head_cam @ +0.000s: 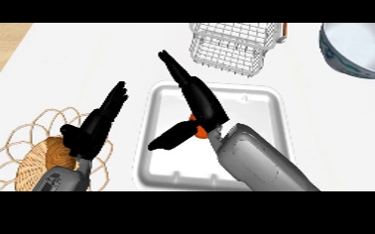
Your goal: Pick the squash from the tray and place it in the tiered basket
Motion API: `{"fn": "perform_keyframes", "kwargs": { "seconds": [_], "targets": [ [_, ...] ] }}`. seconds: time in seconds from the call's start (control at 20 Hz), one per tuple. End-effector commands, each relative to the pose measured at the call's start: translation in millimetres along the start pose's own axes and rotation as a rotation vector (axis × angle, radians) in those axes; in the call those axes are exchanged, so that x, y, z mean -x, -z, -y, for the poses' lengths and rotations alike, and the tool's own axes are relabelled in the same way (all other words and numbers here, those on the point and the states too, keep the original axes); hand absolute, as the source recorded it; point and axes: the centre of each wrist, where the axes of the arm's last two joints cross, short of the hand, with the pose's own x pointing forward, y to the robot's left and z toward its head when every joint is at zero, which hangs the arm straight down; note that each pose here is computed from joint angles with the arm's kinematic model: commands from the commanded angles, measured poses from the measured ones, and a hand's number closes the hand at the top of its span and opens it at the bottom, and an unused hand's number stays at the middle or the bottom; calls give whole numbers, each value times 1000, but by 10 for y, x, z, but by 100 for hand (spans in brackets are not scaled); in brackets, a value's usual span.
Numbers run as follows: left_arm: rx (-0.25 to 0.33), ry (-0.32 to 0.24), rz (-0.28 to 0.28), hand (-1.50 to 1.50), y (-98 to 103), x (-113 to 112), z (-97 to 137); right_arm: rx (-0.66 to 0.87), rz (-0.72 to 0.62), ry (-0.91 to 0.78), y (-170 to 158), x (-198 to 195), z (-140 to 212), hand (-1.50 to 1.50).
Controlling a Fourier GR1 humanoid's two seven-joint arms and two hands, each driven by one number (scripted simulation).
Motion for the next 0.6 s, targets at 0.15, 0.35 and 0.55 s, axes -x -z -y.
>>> {"fn": "perform_keyframes", "kwargs": {
  "seconds": [0.15,0.35,0.55],
  "targets": [
    [-17,1,-34,0,-104,152,16,-168,-180,-593,163,-383,404,-150],
    [-16,-3,-37,0,-69,179,19,-312,-300,-889,239,-669,463,-150],
    [-26,2,-17,0,-39,82,-98,-464,-381,-997,151,-1042,144,-150]
  ]
}}
